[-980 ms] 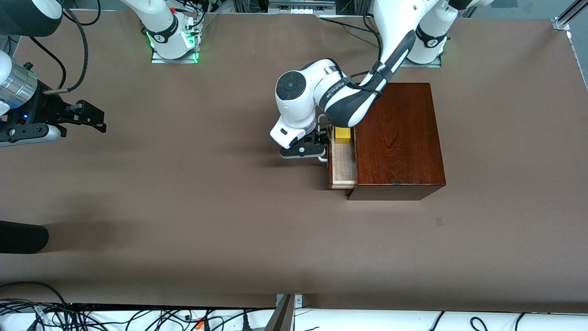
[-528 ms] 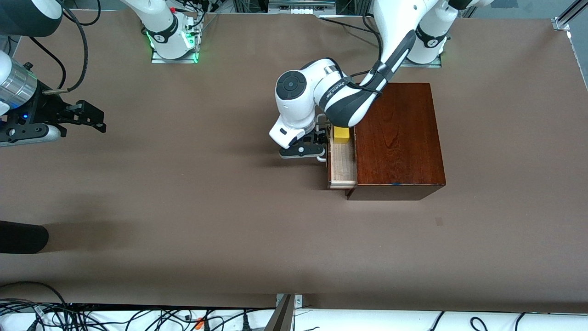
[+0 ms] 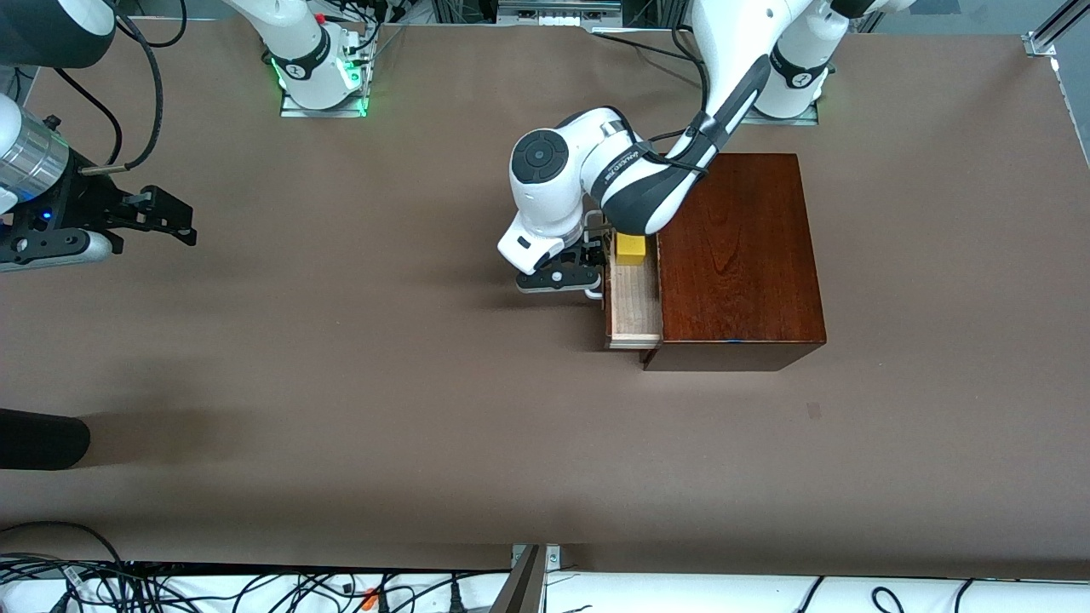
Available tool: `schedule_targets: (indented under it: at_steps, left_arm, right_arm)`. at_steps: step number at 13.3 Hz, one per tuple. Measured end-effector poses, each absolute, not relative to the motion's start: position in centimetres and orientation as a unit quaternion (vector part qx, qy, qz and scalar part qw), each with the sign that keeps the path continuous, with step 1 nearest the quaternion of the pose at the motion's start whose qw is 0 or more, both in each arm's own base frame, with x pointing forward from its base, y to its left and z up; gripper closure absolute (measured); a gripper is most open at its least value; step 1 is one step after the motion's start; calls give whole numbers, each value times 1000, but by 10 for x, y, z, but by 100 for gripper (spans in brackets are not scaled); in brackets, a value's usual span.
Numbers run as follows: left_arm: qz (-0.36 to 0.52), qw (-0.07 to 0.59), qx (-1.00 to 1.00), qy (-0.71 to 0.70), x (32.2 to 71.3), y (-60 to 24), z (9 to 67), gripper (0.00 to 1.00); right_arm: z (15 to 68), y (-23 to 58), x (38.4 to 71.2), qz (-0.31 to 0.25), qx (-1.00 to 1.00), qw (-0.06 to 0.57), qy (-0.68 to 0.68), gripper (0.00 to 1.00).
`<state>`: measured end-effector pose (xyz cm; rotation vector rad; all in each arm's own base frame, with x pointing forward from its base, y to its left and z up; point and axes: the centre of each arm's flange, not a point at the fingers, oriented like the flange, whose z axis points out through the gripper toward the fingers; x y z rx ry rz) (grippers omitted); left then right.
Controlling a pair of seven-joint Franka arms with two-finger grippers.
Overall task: Open drawer, take yellow block, close drawer
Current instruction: 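Pull the drawer out of the box with the left gripper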
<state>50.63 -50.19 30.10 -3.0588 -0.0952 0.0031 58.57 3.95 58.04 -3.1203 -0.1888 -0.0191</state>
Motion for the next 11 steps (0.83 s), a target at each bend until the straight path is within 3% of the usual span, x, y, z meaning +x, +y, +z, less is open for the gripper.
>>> schedule_targets:
  at_steps: [11]
  left_arm:
    - [-2, 26, -999, -32, 505, -509, 309, 0]
  right_arm:
    - [580, 40, 586, -6, -998, 10, -60, 0]
